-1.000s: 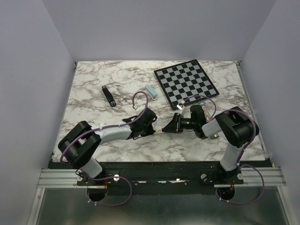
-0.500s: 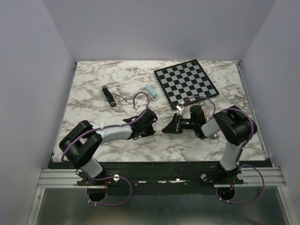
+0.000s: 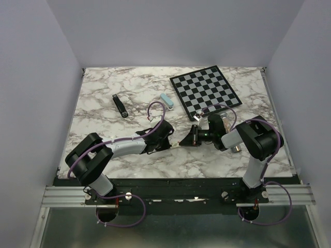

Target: Load the staples into the stapler

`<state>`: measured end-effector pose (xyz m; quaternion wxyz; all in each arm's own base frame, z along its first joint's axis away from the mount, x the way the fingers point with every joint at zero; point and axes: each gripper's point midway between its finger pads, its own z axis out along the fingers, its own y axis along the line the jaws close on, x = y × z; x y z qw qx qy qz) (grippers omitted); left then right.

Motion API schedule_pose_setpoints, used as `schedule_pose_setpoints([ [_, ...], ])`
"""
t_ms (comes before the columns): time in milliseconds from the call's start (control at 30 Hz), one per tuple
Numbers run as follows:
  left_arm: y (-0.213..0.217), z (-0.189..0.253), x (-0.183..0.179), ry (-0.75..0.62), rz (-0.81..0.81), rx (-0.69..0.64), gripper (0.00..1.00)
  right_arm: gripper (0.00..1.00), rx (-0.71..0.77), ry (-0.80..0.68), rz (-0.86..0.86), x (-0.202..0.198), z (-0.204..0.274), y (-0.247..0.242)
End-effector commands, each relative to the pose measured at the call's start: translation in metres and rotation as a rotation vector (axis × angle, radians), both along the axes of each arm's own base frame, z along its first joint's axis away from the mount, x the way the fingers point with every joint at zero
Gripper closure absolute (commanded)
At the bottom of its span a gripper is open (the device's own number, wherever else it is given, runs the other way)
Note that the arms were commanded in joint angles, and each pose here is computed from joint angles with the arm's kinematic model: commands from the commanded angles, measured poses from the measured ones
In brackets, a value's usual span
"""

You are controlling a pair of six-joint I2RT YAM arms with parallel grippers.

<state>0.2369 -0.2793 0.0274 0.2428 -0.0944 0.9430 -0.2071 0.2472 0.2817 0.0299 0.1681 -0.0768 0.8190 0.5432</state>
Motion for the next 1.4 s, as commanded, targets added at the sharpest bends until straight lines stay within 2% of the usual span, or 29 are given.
schedule_pose_setpoints([
  [0,-0.014,0.019,0.002,-0.037,-0.015,-0.045,1.00,0.99,-0.022,-0.029,0.016,0.001,0.002,0.005],
  [300,0.019,0.013,0.001,-0.035,0.046,0.020,1.00,0.99,-0.054,-0.052,-0.021,0.005,0.005,-0.007],
  [500,0.027,0.013,0.002,-0.043,0.049,0.061,1.00,0.99,-0.057,-0.060,-0.038,0.006,0.006,-0.011],
  [633,0.024,0.011,0.001,-0.038,0.044,0.043,1.00,0.99,-0.037,-0.060,-0.030,0.005,0.010,-0.010],
  [700,0.021,0.011,0.001,-0.038,0.043,0.026,1.00,0.91,-0.007,-0.072,-0.021,0.005,0.014,-0.007],
  [733,0.020,0.010,0.001,-0.034,0.042,0.025,1.00,0.79,0.004,-0.062,-0.020,0.004,0.015,-0.006],
  [833,0.015,0.009,0.002,-0.026,0.039,0.006,1.00,0.62,0.029,-0.055,-0.011,0.001,0.016,-0.004],
  [900,0.011,0.010,0.002,-0.023,0.035,-0.006,1.00,0.58,0.043,-0.057,-0.005,0.001,0.017,-0.003],
  [1100,0.006,0.009,0.002,-0.014,0.028,-0.022,1.00,0.55,0.057,-0.044,0.013,-0.001,0.017,0.002],
  [1367,0.001,0.013,0.003,-0.019,0.022,-0.044,1.00,0.61,0.070,-0.039,0.041,-0.004,0.017,0.010],
])
